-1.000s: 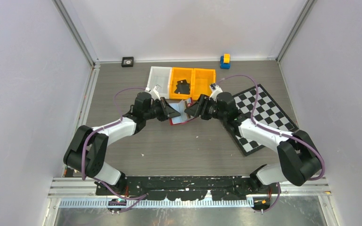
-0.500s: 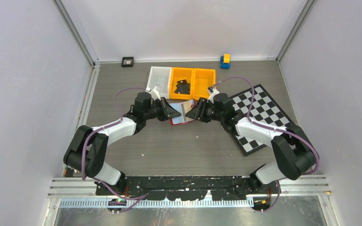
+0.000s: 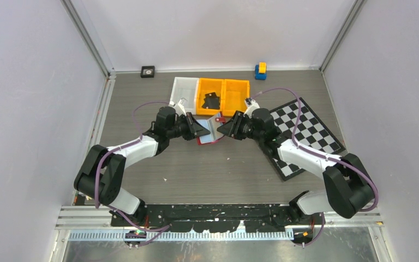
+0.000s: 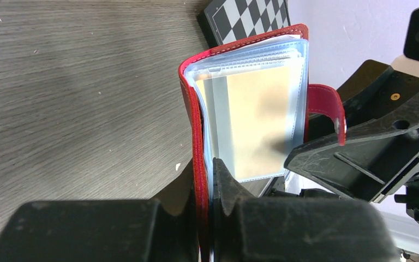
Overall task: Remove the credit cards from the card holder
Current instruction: Remove the credit card from the card holder.
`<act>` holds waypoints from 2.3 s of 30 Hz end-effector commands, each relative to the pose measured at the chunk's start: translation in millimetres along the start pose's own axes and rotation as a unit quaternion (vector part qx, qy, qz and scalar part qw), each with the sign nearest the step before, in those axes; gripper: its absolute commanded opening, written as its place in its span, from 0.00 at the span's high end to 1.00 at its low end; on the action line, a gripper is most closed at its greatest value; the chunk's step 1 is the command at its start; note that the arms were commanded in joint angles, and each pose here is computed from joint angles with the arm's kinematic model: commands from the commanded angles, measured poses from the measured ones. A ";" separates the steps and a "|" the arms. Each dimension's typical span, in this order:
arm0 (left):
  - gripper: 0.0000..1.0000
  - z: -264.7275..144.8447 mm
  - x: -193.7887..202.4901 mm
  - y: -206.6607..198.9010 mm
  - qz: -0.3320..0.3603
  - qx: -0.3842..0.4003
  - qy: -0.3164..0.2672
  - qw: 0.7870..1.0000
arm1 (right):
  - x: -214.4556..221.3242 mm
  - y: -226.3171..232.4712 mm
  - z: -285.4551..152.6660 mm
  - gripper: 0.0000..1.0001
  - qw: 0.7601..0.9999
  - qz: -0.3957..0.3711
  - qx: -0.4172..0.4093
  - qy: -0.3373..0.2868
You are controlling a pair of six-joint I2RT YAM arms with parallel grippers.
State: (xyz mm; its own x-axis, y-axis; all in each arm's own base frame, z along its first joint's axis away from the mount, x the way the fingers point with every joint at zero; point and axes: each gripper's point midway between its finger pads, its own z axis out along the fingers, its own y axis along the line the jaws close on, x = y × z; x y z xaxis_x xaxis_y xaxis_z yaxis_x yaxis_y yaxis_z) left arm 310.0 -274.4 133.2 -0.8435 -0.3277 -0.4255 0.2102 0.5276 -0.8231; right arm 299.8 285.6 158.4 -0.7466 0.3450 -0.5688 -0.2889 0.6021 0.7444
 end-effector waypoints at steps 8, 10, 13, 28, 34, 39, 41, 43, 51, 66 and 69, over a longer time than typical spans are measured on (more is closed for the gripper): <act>0.99 0.7 -15.7 -22.3 0.028 0.031 -0.019 0.999 | -20.2 13.8 -8.2 0.61 0.999 -0.018 -0.013 -0.049; 0.99 1.0 -15.7 -22.0 0.027 0.030 -0.019 0.999 | -22.3 13.8 -10.1 0.62 0.998 -0.018 -0.011 -0.055; 0.99 1.6 -15.6 -21.3 0.026 0.029 -0.018 0.999 | -24.7 15.1 -13.6 0.69 0.998 -0.021 -0.012 -0.063; 1.00 3.4 -15.0 -18.9 0.026 0.026 -0.015 0.999 | -18.3 30.8 -11.6 0.75 0.997 -0.025 -0.061 -0.046; 0.99 1.6 -15.2 -20.6 0.027 0.027 -0.016 0.999 | -18.8 29.5 -11.1 0.82 0.997 -0.025 -0.057 -0.045; 0.99 -0.2 -16.0 -22.9 0.029 0.029 -0.019 0.999 | -17.1 20.5 -7.2 0.83 0.999 -0.025 -0.031 -0.036; 0.99 0.3 -15.5 -22.0 0.027 0.029 -0.018 0.999 | -15.7 17.7 -4.7 0.85 0.999 -0.023 -0.025 -0.031; 0.99 0.5 -15.7 -22.8 0.027 0.030 -0.018 0.999 | -15.0 15.8 -2.4 0.85 0.999 -0.024 -0.020 -0.026; 1.00 1.2 -15.0 -20.7 0.028 0.027 -0.017 0.999 | -7.8 12.3 4.4 0.64 1.000 -0.021 -0.019 -0.005; 1.00 5.7 -10.7 -23.3 0.032 0.027 -0.006 0.999 | -2.4 13.6 8.9 0.35 0.999 -0.017 -0.029 0.008; 1.00 5.5 -10.0 -25.7 0.036 0.029 -0.005 0.999 | -1.3 14.1 9.5 0.33 0.999 -0.017 -0.032 0.011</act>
State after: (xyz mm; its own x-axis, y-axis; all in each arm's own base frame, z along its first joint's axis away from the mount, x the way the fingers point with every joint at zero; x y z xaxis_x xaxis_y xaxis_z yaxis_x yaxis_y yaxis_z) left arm 308.4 -278.2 127.7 -0.8498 -0.3142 -0.4232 0.2048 0.5430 -0.8144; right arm 297.2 288.3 140.2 -0.7740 0.3059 -0.5544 -0.2854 0.6130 0.7368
